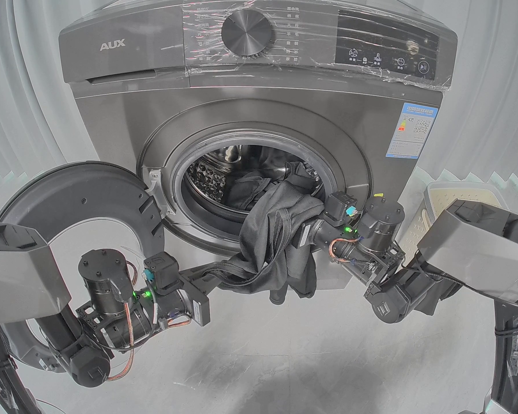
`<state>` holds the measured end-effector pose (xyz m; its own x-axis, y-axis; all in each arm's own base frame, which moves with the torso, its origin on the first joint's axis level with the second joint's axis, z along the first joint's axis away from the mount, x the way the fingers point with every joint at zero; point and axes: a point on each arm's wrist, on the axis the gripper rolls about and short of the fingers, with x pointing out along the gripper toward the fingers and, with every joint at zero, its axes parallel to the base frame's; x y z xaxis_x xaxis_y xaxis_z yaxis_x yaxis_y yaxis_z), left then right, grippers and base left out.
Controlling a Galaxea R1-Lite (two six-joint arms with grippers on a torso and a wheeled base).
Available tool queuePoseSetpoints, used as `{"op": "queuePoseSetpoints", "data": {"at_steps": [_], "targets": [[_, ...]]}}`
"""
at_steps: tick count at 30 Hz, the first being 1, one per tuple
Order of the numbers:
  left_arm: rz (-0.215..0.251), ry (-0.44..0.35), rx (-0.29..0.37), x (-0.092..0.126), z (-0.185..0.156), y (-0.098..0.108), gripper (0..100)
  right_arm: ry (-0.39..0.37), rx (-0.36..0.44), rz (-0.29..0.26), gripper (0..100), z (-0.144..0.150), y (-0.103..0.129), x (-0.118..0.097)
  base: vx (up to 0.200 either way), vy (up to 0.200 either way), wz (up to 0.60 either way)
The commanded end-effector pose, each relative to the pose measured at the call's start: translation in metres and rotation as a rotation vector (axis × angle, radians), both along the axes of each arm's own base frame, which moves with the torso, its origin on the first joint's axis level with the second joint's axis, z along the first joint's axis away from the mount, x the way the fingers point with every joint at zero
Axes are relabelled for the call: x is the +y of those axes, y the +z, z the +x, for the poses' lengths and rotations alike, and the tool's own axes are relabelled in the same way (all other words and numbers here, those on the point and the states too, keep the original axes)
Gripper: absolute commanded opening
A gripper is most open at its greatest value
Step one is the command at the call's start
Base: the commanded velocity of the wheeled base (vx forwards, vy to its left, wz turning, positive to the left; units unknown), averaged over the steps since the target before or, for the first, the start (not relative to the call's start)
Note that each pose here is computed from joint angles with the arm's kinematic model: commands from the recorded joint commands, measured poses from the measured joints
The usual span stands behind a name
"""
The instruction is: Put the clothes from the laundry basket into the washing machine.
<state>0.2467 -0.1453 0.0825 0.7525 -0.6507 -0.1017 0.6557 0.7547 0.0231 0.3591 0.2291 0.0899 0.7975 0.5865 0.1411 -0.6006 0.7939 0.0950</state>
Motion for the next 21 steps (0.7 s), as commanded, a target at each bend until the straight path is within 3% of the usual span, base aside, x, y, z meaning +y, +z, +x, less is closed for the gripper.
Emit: {"op": "queuePoseSetpoints", "data": {"at_steps": [1,6,11,17,21], "targets": [[0.014,-0.001,0.031,0.002,-0.005,-0.006,100,0.0,-0.028,0.018,0,-0.003,0.014,-0.001,0.0,0.0,0.0],[0.082,-0.063,0.149,0.014,-0.03,-0.026,100,-0.004,-0.042,0.029,0,-0.006,0.03,-0.005,0.0,0.0,0.0],[0.126,-0.123,0.192,0.022,-0.045,-0.033,100,-0.01,-0.062,0.041,0,-0.008,0.044,-0.009,0.0,0.0,0.0],[0.114,-0.141,0.174,0.022,-0.043,-0.03,100,0.002,-0.059,0.04,0,-0.016,0.047,-0.008,0.0,0.0,0.0],[0.062,-0.089,0.095,0.014,-0.018,-0.019,100,0.034,-0.058,0.041,0,-0.03,0.049,-0.001,0.0,0.0,0.0]]}}
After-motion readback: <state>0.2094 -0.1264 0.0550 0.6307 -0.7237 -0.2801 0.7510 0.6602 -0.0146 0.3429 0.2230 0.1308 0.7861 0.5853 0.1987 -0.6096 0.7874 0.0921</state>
